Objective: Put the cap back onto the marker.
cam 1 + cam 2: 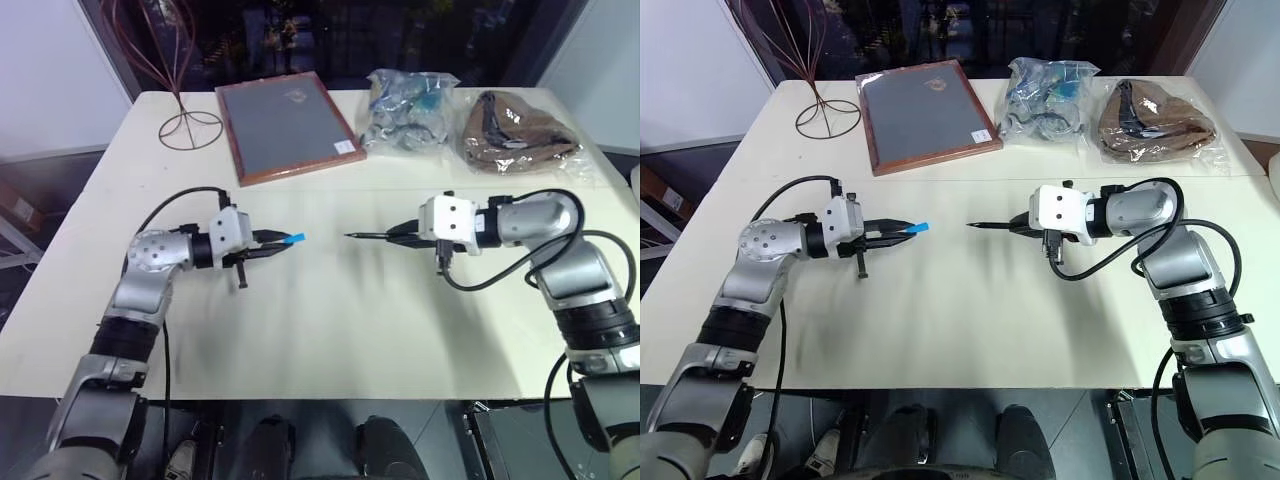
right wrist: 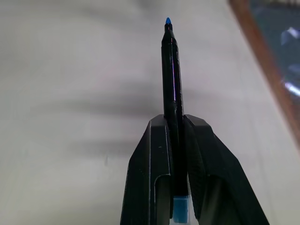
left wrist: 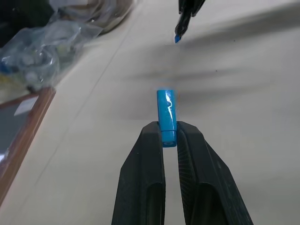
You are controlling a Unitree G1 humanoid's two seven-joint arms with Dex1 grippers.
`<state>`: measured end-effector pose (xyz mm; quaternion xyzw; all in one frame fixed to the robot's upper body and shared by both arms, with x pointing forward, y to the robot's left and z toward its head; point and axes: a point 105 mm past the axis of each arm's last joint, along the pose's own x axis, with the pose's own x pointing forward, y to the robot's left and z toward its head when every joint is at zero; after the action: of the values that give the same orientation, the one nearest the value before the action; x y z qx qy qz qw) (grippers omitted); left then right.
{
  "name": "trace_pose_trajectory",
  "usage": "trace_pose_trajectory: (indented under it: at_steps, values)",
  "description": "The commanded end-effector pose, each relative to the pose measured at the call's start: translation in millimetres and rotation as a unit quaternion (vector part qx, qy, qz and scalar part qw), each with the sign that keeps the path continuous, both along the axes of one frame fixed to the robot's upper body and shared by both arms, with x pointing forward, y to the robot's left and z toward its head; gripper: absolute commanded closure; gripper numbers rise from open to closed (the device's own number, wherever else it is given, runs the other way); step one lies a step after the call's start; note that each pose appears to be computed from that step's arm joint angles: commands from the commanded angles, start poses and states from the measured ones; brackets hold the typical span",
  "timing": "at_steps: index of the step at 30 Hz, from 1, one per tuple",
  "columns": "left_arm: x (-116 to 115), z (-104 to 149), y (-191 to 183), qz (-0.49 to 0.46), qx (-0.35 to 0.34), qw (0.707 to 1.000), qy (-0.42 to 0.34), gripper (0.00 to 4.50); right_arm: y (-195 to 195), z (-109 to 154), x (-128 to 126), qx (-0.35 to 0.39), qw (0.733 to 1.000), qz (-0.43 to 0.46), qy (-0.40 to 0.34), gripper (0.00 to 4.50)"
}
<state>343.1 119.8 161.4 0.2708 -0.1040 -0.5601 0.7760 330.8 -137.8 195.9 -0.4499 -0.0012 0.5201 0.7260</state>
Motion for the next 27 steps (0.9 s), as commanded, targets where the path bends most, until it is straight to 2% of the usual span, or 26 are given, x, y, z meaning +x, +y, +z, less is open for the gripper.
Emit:
trace_pose_trajectory:
  at_steps: [1,12,27]
  values:
    - [2.7,14.0,-2.9,-0.017,-0.004,0.999,-0.043,4.5,9.5,12.4,-6.3,-0.001,0.999,0.009,-0.048,4.44]
    - [2.2,16.5,-11.7,-0.058,0.025,0.994,-0.084,4.5,23.6,11.1,-13.0,0.004,0.998,0.015,-0.065,4.44]
    - [-1.1,18.5,-13.7,-0.063,0.026,0.992,-0.104,4.5,28.9,6.0,-11.7,0.007,0.999,0.024,-0.047,4.44]
